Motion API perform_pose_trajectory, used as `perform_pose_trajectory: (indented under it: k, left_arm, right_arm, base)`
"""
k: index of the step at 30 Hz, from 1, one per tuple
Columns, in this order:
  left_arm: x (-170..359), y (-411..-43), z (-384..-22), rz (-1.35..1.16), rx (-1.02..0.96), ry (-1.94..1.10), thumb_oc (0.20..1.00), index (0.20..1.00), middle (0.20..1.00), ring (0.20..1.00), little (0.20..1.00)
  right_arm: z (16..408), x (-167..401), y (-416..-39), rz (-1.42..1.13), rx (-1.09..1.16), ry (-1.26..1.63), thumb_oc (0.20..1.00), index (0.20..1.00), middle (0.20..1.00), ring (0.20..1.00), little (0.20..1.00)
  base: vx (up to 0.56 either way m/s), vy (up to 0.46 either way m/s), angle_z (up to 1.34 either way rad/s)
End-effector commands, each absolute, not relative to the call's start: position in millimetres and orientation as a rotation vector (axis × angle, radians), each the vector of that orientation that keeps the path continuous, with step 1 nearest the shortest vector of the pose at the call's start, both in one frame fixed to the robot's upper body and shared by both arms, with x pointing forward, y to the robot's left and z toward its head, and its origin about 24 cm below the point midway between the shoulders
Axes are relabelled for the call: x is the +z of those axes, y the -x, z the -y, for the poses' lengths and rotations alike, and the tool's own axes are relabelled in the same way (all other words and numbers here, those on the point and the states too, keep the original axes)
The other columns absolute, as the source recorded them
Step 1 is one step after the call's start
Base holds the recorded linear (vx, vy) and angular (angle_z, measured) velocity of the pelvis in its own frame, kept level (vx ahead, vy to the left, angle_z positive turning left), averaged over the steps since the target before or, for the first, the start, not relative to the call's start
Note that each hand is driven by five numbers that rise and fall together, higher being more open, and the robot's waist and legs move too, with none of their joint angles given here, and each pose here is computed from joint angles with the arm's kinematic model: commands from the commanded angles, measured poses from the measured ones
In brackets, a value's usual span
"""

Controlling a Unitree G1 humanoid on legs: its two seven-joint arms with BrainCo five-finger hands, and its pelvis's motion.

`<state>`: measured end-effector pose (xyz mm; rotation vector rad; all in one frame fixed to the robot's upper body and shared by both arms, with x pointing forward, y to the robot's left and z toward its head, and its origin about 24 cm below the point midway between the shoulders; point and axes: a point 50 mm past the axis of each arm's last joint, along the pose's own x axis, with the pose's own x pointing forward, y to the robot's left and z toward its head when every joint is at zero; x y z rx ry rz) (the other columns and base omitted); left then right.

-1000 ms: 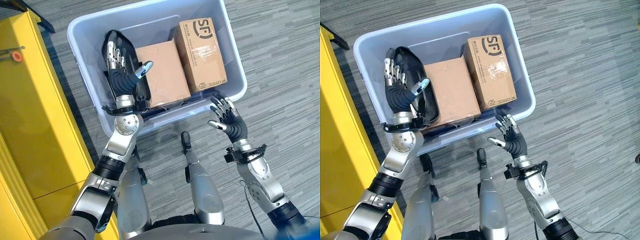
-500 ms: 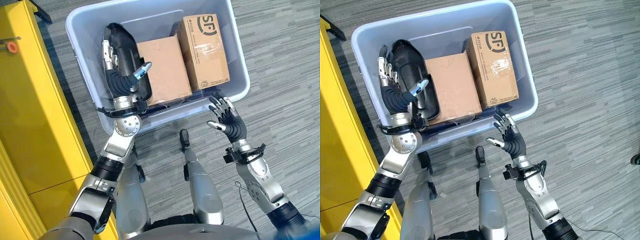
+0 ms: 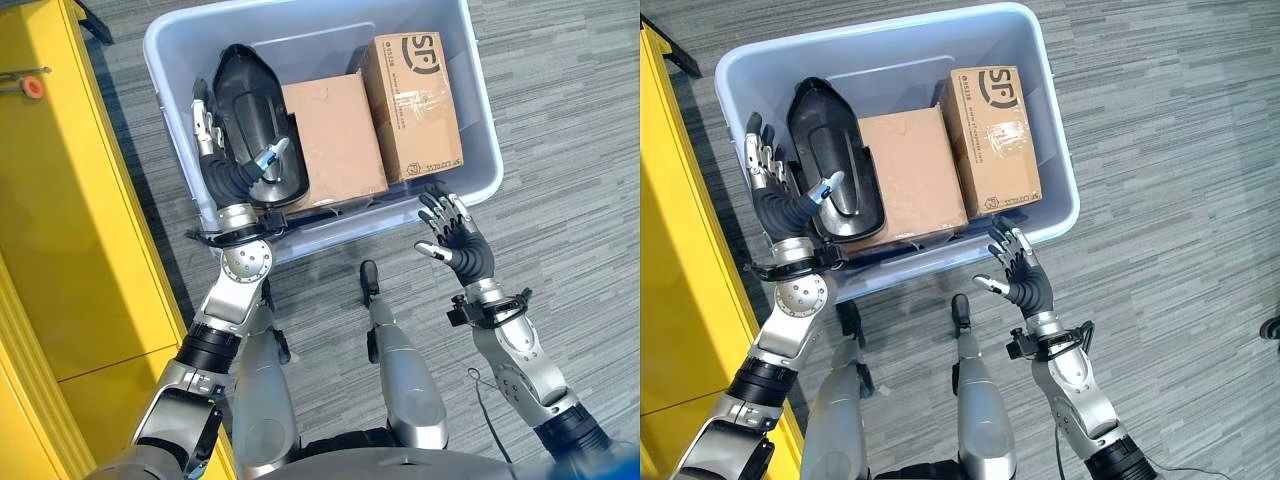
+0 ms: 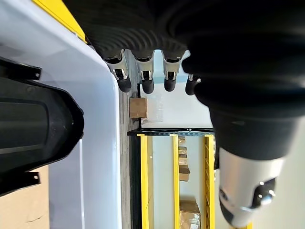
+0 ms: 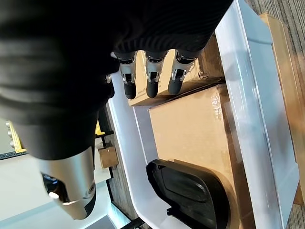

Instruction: Move parts from the plastic box to the shelf.

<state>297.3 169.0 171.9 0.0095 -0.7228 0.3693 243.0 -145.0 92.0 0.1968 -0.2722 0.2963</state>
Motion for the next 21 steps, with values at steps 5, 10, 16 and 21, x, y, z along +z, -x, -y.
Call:
perform_pose_trajectory:
  k: [5,10,16,21]
  left_arm:
    - [181.9,-301.1,-180.1,0.775,0.421,-0.017,1.000,1.000,1.000,1.000,1.000]
    - [177.1,-300.9,-181.2,0.755,0.416,-0.016,1.000,1.000,1.000,1.000,1.000]
    - [172.9,-301.8,-182.0,0.731,0.419,0.000,1.000,1.000,1.000,1.000,1.000]
    - [167.6,-302.6,-182.6,0.706,0.430,-0.013,1.000,1.000,1.000,1.000,1.000]
  right_arm:
    - [160.7,112.0,-242.2,0.384,0.285,-0.159,1.000,1.000,1.000,1.000,1.000]
    - [161.0,112.7,-242.4,0.388,0.280,-0.159,1.000,1.000,1.000,1.000,1.000]
    - [159.5,112.7,-241.8,0.386,0.287,-0.168,1.000,1.000,1.000,1.000,1.000]
    - [160.9,111.1,-240.6,0.379,0.274,-0.169,1.000,1.000,1.000,1.000,1.000]
  base:
    - [0.00,0.000,0.00]
    - [0.00,0.000,0.00]
    - [0.00,0.000,0.00]
    - [0.00,0.000,0.00]
